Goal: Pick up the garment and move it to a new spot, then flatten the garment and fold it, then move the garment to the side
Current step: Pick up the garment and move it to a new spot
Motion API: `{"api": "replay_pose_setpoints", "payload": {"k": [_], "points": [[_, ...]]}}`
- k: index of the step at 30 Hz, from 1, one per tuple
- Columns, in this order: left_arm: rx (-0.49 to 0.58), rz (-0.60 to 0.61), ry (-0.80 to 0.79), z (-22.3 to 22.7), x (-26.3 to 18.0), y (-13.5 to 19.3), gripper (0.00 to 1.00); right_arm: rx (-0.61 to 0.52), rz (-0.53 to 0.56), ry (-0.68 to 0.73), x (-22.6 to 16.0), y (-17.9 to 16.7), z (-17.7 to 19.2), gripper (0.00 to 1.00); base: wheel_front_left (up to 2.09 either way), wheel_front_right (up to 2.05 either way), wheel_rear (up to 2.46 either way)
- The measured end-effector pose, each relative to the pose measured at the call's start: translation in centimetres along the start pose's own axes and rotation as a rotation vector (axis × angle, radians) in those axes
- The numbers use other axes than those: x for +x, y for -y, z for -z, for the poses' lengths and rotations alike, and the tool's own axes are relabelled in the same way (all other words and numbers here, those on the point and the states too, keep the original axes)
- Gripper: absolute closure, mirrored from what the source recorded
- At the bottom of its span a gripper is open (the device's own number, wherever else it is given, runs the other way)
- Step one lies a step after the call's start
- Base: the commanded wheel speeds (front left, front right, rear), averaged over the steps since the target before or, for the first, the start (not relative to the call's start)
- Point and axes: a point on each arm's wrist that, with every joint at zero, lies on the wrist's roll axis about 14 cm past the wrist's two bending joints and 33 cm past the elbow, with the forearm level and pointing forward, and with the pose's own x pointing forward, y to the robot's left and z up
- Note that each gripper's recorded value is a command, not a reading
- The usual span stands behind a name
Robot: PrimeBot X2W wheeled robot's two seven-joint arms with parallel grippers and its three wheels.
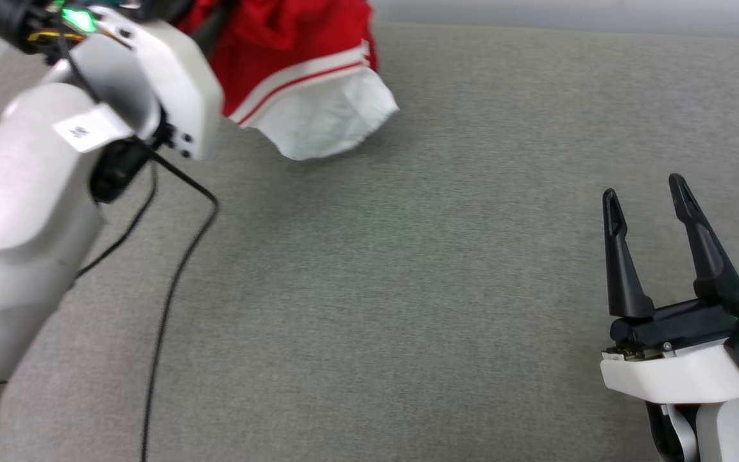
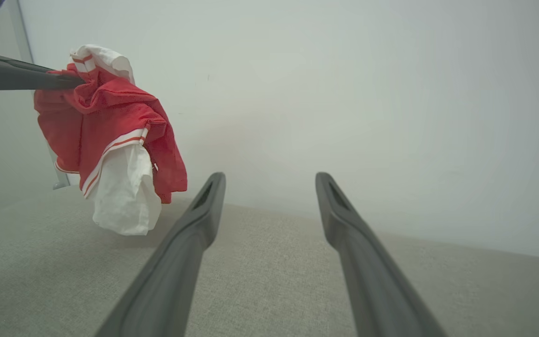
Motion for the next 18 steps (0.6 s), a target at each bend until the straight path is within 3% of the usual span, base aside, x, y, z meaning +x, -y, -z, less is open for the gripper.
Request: {"api": "replay_pose_setpoints", "payload": {"k": [11,18], "points": [[-0.012,0.323,0.133,-3.6,4.1,13.5,1.0,-0.023,0.116,-0.004,-2.2,3.8,-1.0,0.0,0.0,0.0,0.0],[-0.066,0.511,0.088,-0.5,4.1,22.1,1.0,-0.036,0.161,-0.019,-3.1,5.3,-0.8,0.0,0.0,0.0,0.0]]}}
